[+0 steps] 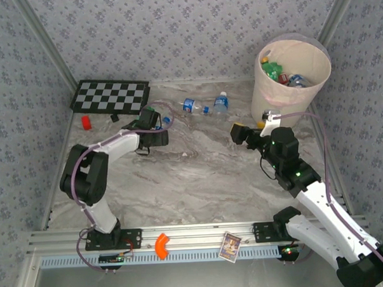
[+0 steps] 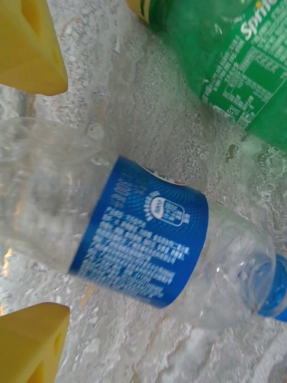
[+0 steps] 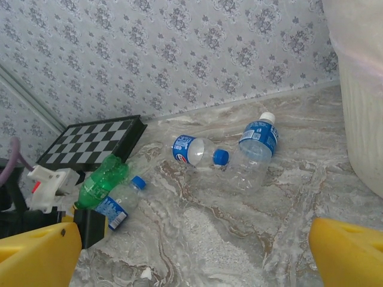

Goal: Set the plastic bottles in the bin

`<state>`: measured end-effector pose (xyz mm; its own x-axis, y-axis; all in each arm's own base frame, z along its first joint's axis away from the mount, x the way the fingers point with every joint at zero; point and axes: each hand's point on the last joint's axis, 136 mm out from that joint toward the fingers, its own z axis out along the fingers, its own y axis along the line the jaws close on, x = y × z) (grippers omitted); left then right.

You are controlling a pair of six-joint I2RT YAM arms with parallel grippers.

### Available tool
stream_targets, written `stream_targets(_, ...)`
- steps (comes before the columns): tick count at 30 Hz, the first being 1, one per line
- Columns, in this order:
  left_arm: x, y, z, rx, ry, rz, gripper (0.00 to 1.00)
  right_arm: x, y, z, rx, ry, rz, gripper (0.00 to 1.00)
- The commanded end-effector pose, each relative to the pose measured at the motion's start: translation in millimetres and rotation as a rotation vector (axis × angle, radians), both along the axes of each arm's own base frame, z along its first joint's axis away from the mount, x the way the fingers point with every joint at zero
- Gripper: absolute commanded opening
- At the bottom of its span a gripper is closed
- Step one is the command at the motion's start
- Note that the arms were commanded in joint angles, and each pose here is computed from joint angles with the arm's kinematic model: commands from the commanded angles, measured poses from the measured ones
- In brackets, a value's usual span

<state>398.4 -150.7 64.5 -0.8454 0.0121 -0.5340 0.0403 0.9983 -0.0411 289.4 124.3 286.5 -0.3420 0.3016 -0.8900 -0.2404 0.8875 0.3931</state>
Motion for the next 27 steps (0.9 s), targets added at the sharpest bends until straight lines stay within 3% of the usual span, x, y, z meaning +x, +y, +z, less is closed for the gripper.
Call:
stream_targets(1,6,-5,-3,0.016,0.03,-0.048,0.88,-4,3,2,0.025,-0.001,0.016,0.99)
stream_targets(10,19,-12,-18,0.036,0.069,-0.08,0.84,-2,5,1,0.032,0.009,0.017,0.99)
stream_targets(17,12,-22,-28,-0.017,0.107,-0.102,0.67,-1,5,0,0.04,0.016,0.015,0.99)
stream_targets(20,9,-26,-21,-0.048,0.095,-0.102,0.6,-1,6,0,0.043,0.018,0.017,0.99)
stream_targets(27,-5,-40,8,-0.113,0.038,-0.127,0.57,-1,11,-1,0.062,0.028,0.028,1.0)
